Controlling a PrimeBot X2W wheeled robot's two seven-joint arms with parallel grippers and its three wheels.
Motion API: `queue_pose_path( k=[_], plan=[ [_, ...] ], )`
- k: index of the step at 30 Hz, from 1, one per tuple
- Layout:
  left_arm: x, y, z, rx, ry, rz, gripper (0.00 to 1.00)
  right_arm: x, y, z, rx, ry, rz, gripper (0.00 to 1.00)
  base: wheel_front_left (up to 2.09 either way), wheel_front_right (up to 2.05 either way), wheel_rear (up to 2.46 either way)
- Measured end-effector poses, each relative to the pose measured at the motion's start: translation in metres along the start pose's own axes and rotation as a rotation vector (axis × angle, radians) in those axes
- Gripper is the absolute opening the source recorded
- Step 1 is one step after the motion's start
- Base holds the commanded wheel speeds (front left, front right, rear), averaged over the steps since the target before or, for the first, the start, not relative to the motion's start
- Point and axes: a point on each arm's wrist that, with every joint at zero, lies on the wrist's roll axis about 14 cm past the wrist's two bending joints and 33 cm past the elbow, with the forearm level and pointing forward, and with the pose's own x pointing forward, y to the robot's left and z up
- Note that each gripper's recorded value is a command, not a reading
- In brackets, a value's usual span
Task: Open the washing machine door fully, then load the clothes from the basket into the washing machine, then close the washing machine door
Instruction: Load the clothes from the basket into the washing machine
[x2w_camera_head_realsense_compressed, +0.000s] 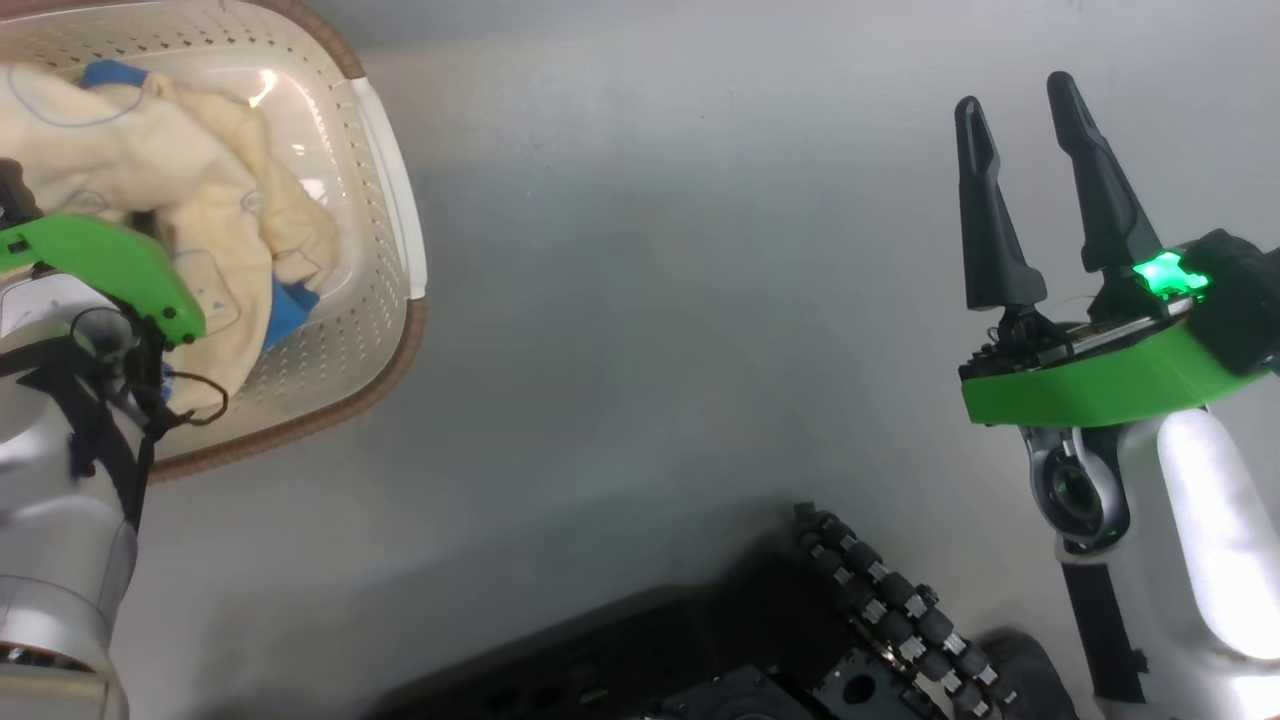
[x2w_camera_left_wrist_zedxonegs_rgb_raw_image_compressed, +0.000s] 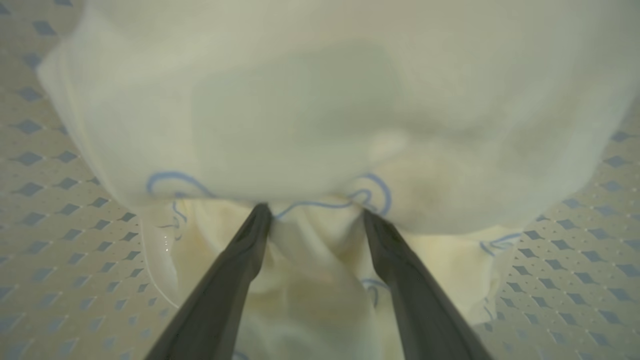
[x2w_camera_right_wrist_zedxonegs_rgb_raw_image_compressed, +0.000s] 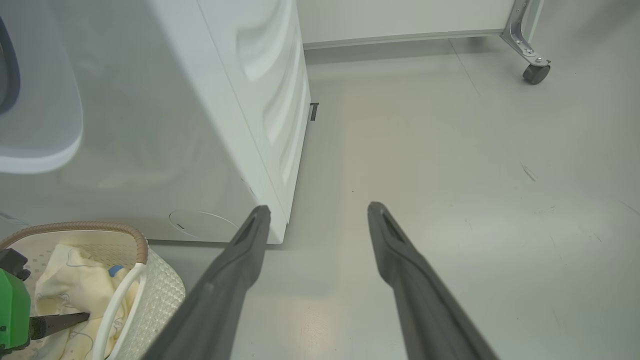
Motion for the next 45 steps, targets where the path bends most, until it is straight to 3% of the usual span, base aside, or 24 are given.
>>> queue_pose_path(
  k=[3, 5, 6, 26, 45],
  plan=[
    [0.004, 0.001, -0.002, -0.002, -0.007, 0.014, 0.98, 0.001, -0.001, 0.000, 0.001, -0.002, -0.003, 1.00, 0.00, 0.00, 0.00],
    [0.006, 0.002, -0.004, -0.003, -0.002, 0.027, 0.44, 0.001, -0.002, -0.001, -0.002, 0.001, -0.005, 1.00, 0.00, 0.00, 0.00],
    [0.007, 0.002, -0.005, -0.003, 0.001, 0.030, 0.00, 0.002, -0.002, -0.001, -0.002, 0.001, -0.005, 1.00, 0.00, 0.00, 0.00],
    [-0.024, -0.001, 0.023, 0.063, -0.127, 0.033, 0.00, 0.008, 0.011, 0.019, 0.016, -0.058, 0.030, 1.00, 0.00, 0.00, 0.00],
    [-0.126, -0.018, 0.105, 0.147, -0.507, 0.025, 0.00, -0.018, 0.016, 0.073, -0.021, -0.167, 0.031, 1.00, 0.00, 0.00, 0.00]
  ],
)
